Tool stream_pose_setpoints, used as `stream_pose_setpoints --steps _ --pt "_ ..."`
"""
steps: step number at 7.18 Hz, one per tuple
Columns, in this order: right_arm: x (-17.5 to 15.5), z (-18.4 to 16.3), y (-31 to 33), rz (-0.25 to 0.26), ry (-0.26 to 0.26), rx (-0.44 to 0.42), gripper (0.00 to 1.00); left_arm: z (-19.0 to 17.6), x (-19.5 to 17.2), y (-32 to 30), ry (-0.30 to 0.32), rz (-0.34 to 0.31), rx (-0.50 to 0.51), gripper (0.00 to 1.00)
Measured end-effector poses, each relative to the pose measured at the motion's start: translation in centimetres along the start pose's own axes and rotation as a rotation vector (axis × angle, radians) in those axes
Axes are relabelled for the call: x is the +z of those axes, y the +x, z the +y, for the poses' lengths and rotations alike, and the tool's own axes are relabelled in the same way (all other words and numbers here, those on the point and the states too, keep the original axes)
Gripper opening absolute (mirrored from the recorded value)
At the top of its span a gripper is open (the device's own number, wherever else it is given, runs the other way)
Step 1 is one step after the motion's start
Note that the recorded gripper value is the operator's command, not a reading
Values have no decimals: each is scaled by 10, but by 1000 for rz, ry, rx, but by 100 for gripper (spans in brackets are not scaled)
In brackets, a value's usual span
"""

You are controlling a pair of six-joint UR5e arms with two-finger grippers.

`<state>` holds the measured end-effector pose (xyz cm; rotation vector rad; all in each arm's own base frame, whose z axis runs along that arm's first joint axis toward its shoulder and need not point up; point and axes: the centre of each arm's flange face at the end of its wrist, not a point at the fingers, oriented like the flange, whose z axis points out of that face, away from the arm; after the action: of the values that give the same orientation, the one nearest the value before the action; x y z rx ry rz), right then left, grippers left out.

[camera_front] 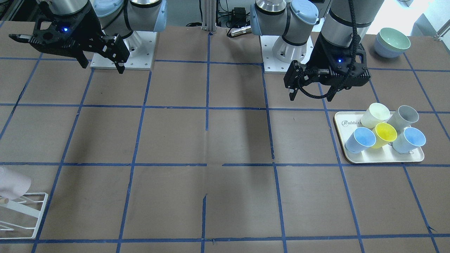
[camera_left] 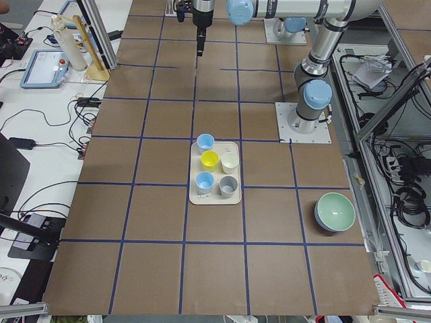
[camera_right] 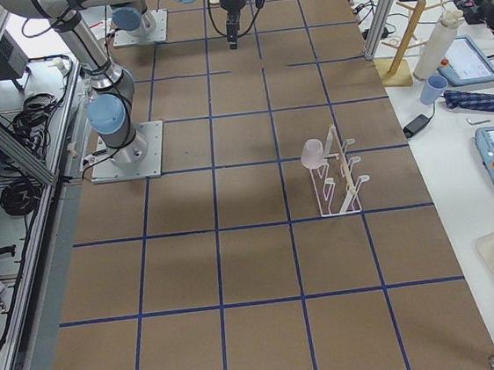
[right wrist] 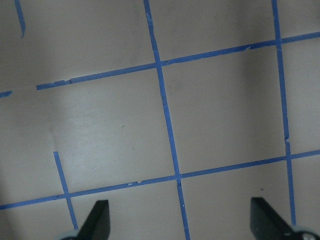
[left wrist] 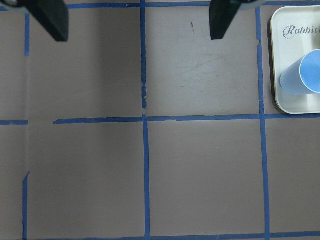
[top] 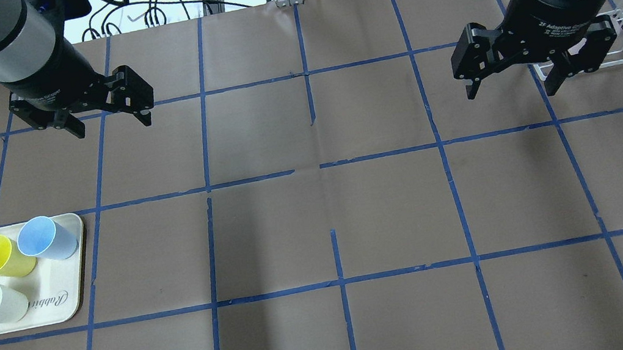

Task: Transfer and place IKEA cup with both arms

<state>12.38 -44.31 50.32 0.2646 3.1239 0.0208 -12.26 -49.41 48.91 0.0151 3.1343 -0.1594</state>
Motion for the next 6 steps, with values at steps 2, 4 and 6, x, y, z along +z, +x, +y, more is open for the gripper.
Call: stream_pose_setpoints --steps 2,4,6 --pt "5 -3 -1 0 -9 -3 100 0 0 0 0 0 0 100" --pt "8 -5 -2 -3 -16 2 100 0 0 0 0 0 0 100" --pt "7 -5 -1 1 -12 11 100 0 0 0 0 0 0 100"
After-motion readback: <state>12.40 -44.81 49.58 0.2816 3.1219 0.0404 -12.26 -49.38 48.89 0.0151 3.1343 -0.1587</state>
